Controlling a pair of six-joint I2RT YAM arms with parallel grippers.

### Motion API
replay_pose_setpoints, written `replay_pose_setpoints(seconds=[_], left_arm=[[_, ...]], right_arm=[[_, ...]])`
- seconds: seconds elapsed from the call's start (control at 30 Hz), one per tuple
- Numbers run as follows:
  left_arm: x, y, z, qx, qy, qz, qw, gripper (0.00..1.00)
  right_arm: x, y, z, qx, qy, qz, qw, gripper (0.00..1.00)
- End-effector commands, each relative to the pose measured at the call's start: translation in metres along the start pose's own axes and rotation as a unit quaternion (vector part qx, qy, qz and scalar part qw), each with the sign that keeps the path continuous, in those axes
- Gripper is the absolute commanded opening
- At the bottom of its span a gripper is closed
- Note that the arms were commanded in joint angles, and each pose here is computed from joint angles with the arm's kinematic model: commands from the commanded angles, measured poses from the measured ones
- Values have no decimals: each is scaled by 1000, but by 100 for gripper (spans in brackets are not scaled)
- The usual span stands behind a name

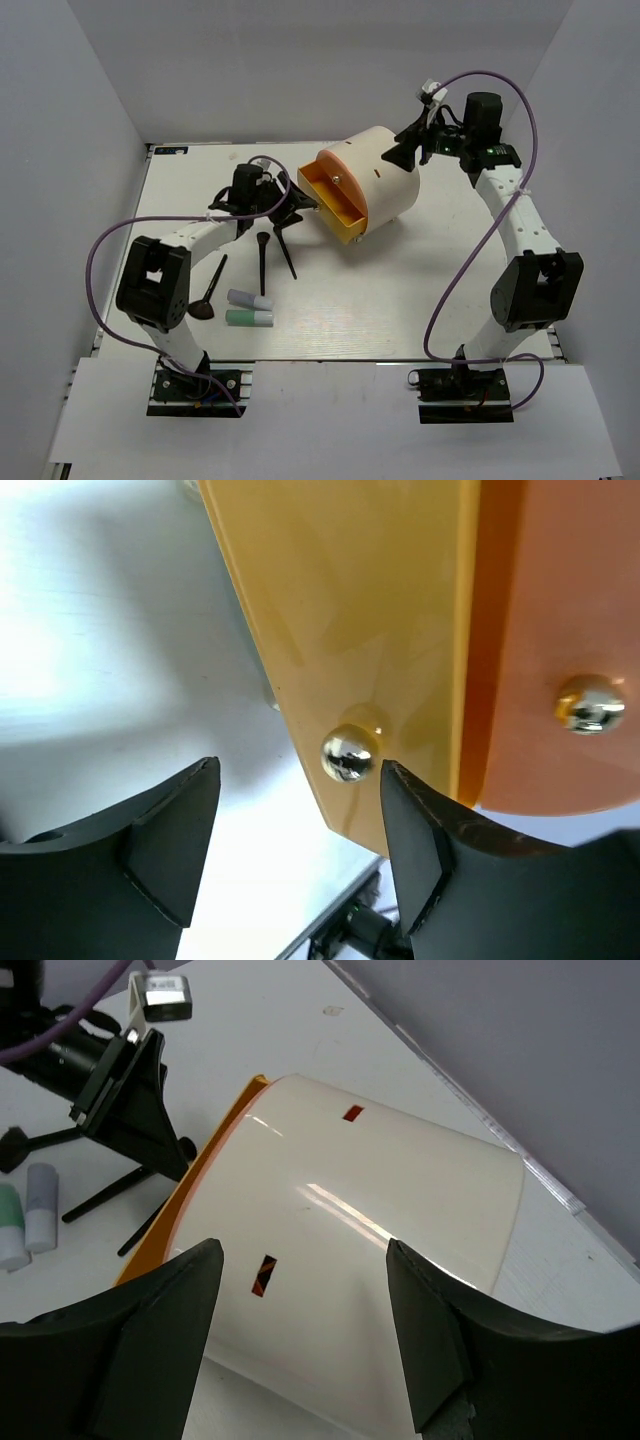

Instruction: Organize the makeup

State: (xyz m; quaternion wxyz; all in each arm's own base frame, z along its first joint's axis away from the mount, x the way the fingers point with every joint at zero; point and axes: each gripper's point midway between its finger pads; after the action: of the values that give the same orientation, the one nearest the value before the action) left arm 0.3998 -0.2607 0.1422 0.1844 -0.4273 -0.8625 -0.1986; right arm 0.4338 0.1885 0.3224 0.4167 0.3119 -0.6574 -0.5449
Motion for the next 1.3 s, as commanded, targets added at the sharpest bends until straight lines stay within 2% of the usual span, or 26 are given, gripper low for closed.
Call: replay_pose_setpoints(seconds=[0.0, 0.03, 0.13, 0.2, 0.3, 0.33, 0.37, 0.43, 0.47, 0.53, 0.57, 0.6, 0.63, 0.67, 0.7, 0.77, 0.8, 0.83, 0.9, 1.0, 1.27], left_arm=[[41, 32, -38, -42, 3, -66, 997, 75], [53, 42, -43, -59, 8, -89, 994, 76], [77, 47, -46, -84, 35, -108, 990, 76], [87, 45, -33, -90, 74, -109, 987, 74], [102, 34, -4, -97, 131, -103, 981, 62], [104, 31, 5, -102, 145, -99, 979, 51], [108, 27, 16, -100, 167, -96, 976, 44], [111, 21, 36, -104, 195, -84, 972, 34], [113, 18, 42, -105, 208, -80, 969, 25], [114, 16, 56, -113, 231, -75, 964, 20], [115, 17, 58, -118, 235, -74, 962, 18], [113, 18, 62, -127, 244, -71, 959, 17], [114, 21, 62, -131, 248, -74, 957, 17], [113, 21, 66, -134, 257, -68, 955, 18], [111, 21, 73, -140, 268, -62, 951, 20], [109, 23, 79, -145, 282, -55, 947, 29], [104, 22, 86, -149, 290, -46, 944, 41], [101, 22, 89, -149, 292, -44, 944, 49], [96, 28, 104, -155, 317, -49, 935, 58], [79, 31, 112, -160, 323, -43, 932, 62], [55, 39, 134, -170, 362, -23, 916, 62]], right_arm=[[7, 22, 26, 50, 28, -15, 998, 73], [7, 21, 28, 53, 30, -14, 998, 73], [5, 20, 40, 64, 40, -11, 997, 74], [2, 13, 46, 66, 47, -6, 997, 77], [-3, 9, 57, 73, 58, -1, 996, 83], [-4, 9, 59, 81, 60, -1, 995, 83], [-7, 9, 64, 84, 64, 1, 994, 83], [-9, 9, 68, 90, 69, 1, 994, 77], [-9, 10, 70, 91, 70, 1, 993, 69], [-13, 10, 77, 96, 79, 1, 992, 57], [-16, 10, 82, 97, 85, 2, 992, 43], [-17, 10, 85, 98, 89, 1, 991, 36], [-20, 9, 90, 99, 95, 2, 991, 30], [-21, 9, 92, 100, 96, 3, 990, 19], [-22, 8, 96, 100, 98, 5, 990, 16], [-24, 7, 100, 101, 101, 6, 990, 17], [-24, 8, 102, 103, 101, 5, 990, 18], [-25, 6, 105, 102, 104, 7, 989, 19], [-25, 6, 107, 103, 103, 8, 989, 20], [-25, 3, 110, 102, 104, 12, 989, 22], [-23, 0, 110, 102, 99, 16, 990, 23]])
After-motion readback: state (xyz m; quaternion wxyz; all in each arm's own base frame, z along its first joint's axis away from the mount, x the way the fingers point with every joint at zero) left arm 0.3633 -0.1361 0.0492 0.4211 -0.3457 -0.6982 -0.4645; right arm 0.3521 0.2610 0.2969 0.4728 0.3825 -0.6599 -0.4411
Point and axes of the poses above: each gripper's point midway between its finger pads, its own x axis back along the fingers, its own z axis along the line the jaws close on, y = z × x, and after that the axes turned 6 degrees about x, right-handed
